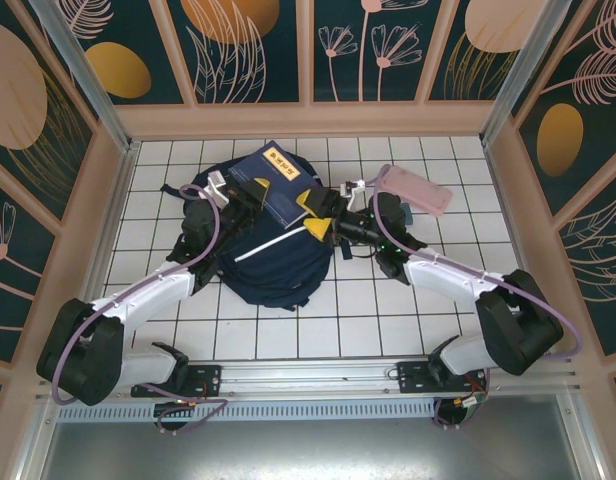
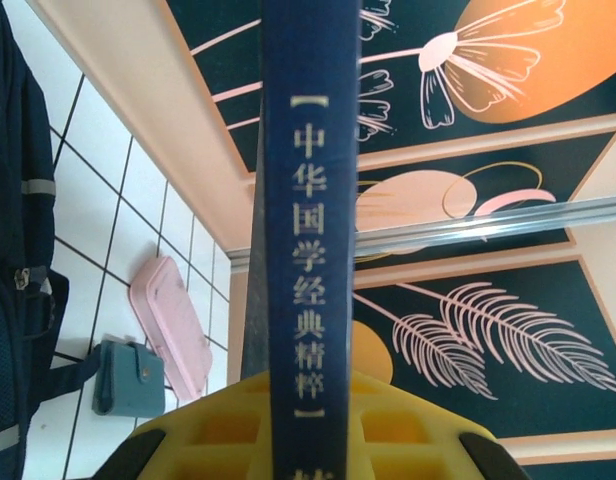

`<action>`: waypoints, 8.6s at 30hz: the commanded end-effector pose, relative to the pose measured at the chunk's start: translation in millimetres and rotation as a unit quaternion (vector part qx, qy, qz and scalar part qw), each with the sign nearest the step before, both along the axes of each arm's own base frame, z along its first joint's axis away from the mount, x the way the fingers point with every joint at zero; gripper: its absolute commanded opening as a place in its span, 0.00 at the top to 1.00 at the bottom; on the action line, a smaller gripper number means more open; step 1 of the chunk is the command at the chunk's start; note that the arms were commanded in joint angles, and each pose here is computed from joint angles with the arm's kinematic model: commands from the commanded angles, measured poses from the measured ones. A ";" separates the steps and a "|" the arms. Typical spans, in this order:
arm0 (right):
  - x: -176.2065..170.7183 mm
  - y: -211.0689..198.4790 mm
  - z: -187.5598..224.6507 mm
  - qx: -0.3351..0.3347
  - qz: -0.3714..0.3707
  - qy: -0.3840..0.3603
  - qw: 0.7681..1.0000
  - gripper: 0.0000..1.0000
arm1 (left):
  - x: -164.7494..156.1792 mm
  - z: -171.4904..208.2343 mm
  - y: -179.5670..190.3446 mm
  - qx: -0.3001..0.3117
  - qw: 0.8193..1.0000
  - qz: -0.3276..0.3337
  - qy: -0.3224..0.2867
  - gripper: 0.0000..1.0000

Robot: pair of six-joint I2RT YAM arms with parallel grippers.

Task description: Pack the student bag

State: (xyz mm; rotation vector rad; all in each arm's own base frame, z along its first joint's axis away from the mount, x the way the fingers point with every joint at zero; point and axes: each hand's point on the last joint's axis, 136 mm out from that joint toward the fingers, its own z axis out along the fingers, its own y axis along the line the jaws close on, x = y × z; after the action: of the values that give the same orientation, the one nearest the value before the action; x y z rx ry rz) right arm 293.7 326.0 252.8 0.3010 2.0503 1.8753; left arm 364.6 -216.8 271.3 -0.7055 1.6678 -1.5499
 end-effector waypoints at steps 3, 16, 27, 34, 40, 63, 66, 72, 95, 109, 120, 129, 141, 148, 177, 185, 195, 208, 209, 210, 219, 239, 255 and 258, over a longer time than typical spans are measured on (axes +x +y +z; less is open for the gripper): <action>13.7 9.8 45.4 0.079 -0.017 -0.035 0.996 0.09 | 2.3 45.6 1.3 -0.059 0.997 0.013 -0.056 1.00; 26.3 4.0 41.8 0.065 -0.075 0.002 0.995 0.50 | -0.3 38.5 6.7 -0.057 0.997 0.025 -0.053 1.00; 31.2 3.6 37.9 0.009 -0.092 -0.020 0.996 0.95 | -0.2 28.0 2.2 -0.022 0.999 0.015 -0.033 0.65; 36.1 -47.6 26.8 -0.160 -0.150 -0.089 0.972 1.00 | -15.6 -33.6 -5.9 0.138 0.989 -0.031 0.053 0.18; 31.2 -112.5 8.8 -0.238 -0.188 -0.092 0.949 1.00 | -48.6 -82.7 -30.8 0.318 0.938 -0.108 0.087 0.15; 16.1 -184.6 -17.2 -0.275 -0.235 -0.039 0.931 1.00 | -84.3 -165.6 -37.4 0.745 0.606 -0.264 0.087 0.26; 15.9 -184.7 -16.5 -0.273 -0.236 -0.040 0.932 1.00 | -69.8 -172.7 -34.5 0.781 0.562 -0.256 0.093 0.31; 14.0 -185.1 -20.7 -0.273 -0.235 -0.034 0.932 1.00 | -63.9 -191.2 -46.5 0.790 0.532 -0.290 0.093 0.41; 6.3 -196.4 -26.7 -0.286 -0.255 -0.021 0.924 1.00 | -23.1 -124.3 -33.2 0.841 0.514 -0.160 0.056 0.95; -14.0 -172.5 -2.6 -0.252 -0.182 -0.061 0.948 1.00 | 1.3 7.1 -33.1 0.794 0.608 -0.002 -0.019 1.00; -40.5 -129.3 -14.8 -0.151 -0.102 -0.021 0.983 1.00 | 16.7 55.2 -37.9 0.760 0.644 0.079 -0.046 1.00; -33.4 -75.5 -11.7 -0.128 -0.060 -0.041 0.989 1.00 | 11.4 69.9 -45.1 0.730 0.677 0.064 -0.070 1.00; 41.5 -32.5 -24.2 -0.115 -0.151 -0.079 0.979 1.00 | 2.6 89.3 -40.8 0.702 0.703 0.072 -0.086 1.00; 89.8 -11.1 -72.5 -0.144 -0.221 -0.033 0.964 1.00 | 1.0 87.7 -52.1 0.679 0.726 0.052 -0.102 1.00; -9.2 -112.2 -139.0 -0.295 -0.197 0.028 0.935 0.35 | 1.5 31.3 -73.6 0.676 0.730 -0.003 -0.094 1.00; -35.3 -151.3 -176.7 -0.358 -0.200 0.067 0.910 0.35 | 7.3 -1.6 -105.8 0.656 0.748 -0.055 -0.083 1.00; -25.4 -98.6 -203.0 -0.351 -0.064 0.061 0.932 0.60 | 25.6 -17.9 -139.4 0.628 0.772 -0.066 -0.070 1.00; 31.3 -148.2 -184.9 -0.368 -0.154 0.039 0.916 0.44 | 8.5 -29.3 -112.8 0.615 0.784 -0.081 -0.025 0.45; 28.0 -153.1 -184.0 -0.372 -0.163 0.044 0.913 0.41 | 6.8 -28.9 -105.6 0.609 0.789 -0.079 -0.021 0.40; 23.2 -161.1 -185.5 -0.382 -0.174 0.055 0.906 0.37 | 3.8 -28.3 -95.0 0.599 0.797 -0.076 -0.015 0.35; -25.9 -165.2 -161.6 -0.453 -0.199 0.071 0.866 0.35 | -23.9 -65.1 21.1 0.514 0.854 -0.007 0.080 0.12; -74.2 90.3 -175.7 -0.370 -0.011 0.171 0.913 0.57 | -76.3 -154.9 126.0 0.429 0.880 0.056 0.196 0.02; -48.5 88.1 -212.6 -0.400 -0.085 0.240 0.881 0.65 | -78.5 -173.5 118.1 0.373 0.904 0.049 0.205 0.02; -43.4 86.4 -216.2 -0.401 -0.096 0.240 0.879 0.69 | -76.8 -173.3 112.8 0.355 0.912 0.044 0.198 0.02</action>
State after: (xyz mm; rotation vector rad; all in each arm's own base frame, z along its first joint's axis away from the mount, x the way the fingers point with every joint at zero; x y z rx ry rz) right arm 239.1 418.9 42.9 0.6744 2.8069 0.8103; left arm 282.6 -99.0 93.2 -0.6743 2.3165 -0.5709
